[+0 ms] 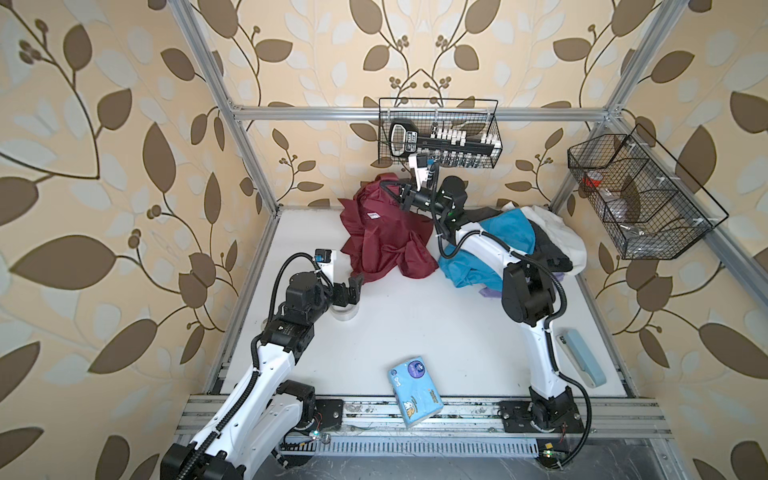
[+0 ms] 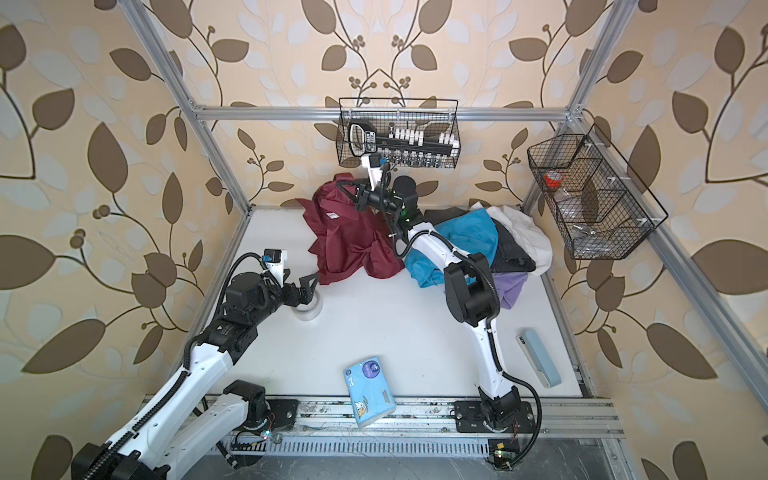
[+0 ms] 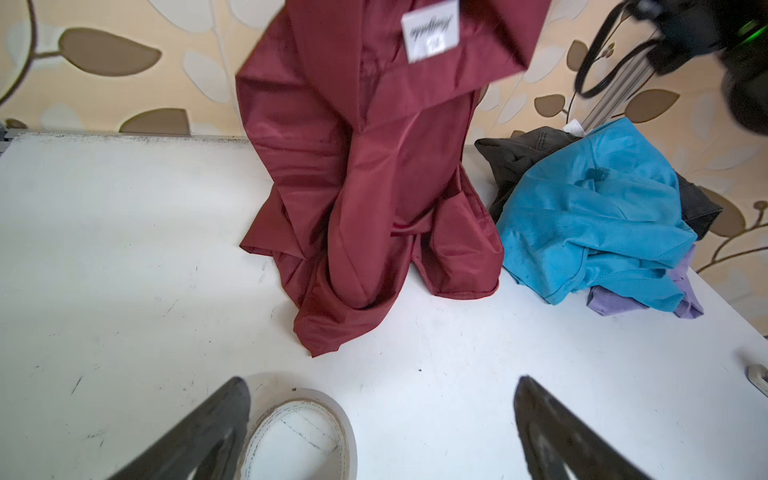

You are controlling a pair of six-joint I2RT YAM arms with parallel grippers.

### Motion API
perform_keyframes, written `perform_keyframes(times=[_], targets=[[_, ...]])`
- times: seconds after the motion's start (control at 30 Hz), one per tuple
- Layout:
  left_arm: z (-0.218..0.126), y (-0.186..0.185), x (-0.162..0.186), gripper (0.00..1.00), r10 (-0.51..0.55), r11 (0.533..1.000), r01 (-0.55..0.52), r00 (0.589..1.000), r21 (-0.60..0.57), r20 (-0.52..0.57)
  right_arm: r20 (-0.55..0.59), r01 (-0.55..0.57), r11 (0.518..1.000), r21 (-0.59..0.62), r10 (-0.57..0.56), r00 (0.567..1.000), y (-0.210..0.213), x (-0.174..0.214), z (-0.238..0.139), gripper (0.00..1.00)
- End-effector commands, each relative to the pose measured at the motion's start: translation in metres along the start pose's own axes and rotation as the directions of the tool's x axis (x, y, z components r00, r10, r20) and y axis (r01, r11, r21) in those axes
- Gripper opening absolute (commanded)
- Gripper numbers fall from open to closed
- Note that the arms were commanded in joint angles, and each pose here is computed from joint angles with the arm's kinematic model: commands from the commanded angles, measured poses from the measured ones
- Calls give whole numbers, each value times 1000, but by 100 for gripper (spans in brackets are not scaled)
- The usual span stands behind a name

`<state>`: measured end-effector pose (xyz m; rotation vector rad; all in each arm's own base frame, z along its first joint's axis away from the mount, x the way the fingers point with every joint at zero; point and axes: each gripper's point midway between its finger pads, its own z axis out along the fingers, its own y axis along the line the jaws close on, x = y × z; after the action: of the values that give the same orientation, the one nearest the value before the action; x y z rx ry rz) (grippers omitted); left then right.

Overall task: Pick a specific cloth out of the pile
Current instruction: 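Carry the maroon shirt toward the left gripper and lower it onto the table, then spread the maroon shirt on the table and open the right gripper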

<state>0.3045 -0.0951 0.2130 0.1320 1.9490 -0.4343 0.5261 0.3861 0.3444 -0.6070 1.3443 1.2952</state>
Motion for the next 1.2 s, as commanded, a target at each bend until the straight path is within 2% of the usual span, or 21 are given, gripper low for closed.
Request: perform_keyframes(times=[0.0,0.17,0.33,0.5,0.6,0.73,0.77,0.9,0.97,1.17], targets=[[-2,2,-2,99,10,1000,-9,1000,-18,24,1,14,1000,16,-14,1000,-13,15,5,0],[-3,3,-3,99,12,1000,-11,1000,-25,29,-133,-40,991,126,57,989,-53,78,2,5],[-3,3,-3,99,12,1000,-11,999,-25,29,-265,-38,976,213,95,960,-62,133,-16,14],[-3,2,-2,99,11,1000,-10,1000,-23,28,-403,3,936,353,150,903,-74,175,-42,18],[-3,2,-2,99,10,1000,-9,1000,-22,28,-472,47,912,407,166,866,-75,190,-56,26],[-2,2,-1,99,9,1000,-9,1000,-21,24,-510,80,890,449,182,840,-74,200,-72,42],[-2,3,0,99,10,1000,-9,1000,-23,22,-520,92,878,469,191,833,-77,202,-77,47],[-2,2,-1,99,9,1000,-8,1000,-22,22,-557,159,822,547,216,802,-91,211,-95,56],[-2,2,0,99,10,1000,-9,1000,-22,21,-567,172,806,567,229,791,-97,218,-99,58],[-2,3,-1,99,10,1000,-10,1000,-24,20,-614,155,781,605,334,715,-110,259,-99,60]])
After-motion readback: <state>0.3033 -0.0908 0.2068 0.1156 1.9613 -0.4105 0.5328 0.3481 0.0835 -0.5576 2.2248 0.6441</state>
